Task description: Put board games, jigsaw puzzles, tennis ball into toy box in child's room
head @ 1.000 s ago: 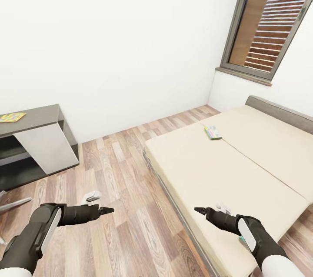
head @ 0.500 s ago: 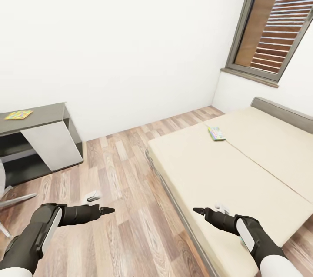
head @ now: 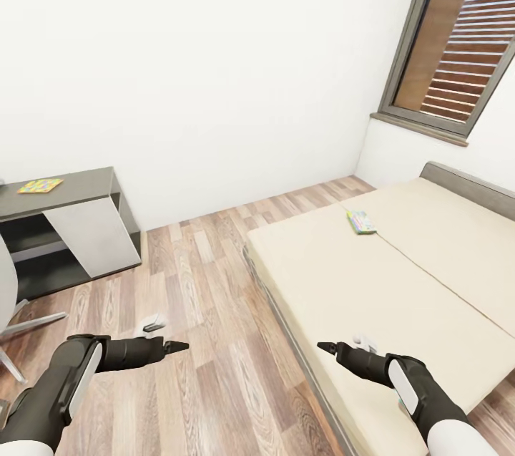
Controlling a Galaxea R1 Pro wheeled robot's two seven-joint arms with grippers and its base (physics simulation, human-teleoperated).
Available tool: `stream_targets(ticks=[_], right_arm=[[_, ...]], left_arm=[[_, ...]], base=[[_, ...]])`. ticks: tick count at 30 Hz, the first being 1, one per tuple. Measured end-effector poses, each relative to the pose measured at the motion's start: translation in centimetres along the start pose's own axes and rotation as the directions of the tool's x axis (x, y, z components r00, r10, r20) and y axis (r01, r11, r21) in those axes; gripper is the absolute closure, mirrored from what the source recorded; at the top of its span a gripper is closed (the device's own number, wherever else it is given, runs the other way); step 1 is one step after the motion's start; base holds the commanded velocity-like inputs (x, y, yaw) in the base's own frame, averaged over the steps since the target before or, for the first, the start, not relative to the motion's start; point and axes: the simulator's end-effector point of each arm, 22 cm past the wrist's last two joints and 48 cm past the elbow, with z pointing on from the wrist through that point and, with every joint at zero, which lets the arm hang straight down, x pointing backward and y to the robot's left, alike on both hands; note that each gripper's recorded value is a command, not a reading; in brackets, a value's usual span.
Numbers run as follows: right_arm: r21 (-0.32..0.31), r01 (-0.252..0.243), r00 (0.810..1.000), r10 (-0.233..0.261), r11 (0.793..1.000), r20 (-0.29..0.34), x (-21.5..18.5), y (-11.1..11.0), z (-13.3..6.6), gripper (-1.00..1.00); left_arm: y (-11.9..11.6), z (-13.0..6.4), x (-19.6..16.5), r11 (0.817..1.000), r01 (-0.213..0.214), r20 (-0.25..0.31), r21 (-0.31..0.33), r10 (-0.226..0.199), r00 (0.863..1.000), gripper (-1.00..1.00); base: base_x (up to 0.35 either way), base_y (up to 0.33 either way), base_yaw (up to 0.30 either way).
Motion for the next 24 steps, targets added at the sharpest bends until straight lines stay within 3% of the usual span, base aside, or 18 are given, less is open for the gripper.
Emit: stream_targets(ticks=[10,24], right_arm=[[-0.010,-0.003,1.000,0.003,1.000,0.000,-0.05,0.06,-0.11,-1.00],[-0.009,0.005,1.000,-0.005,1.000,-0.005,0.20,0.21,0.07,-1.00]], left_arm=[[-0.03,0.03,0.02,1.000,0.000,0.000,0.000,0.000,1.000,-1.00],[0.01,-0.01,0.01,1.000,0.001,0.000,0.000,-0.001,1.000,-1.00]], base=[[0.000,-0.007,0.000],[0.000,-0.103,0.000]])
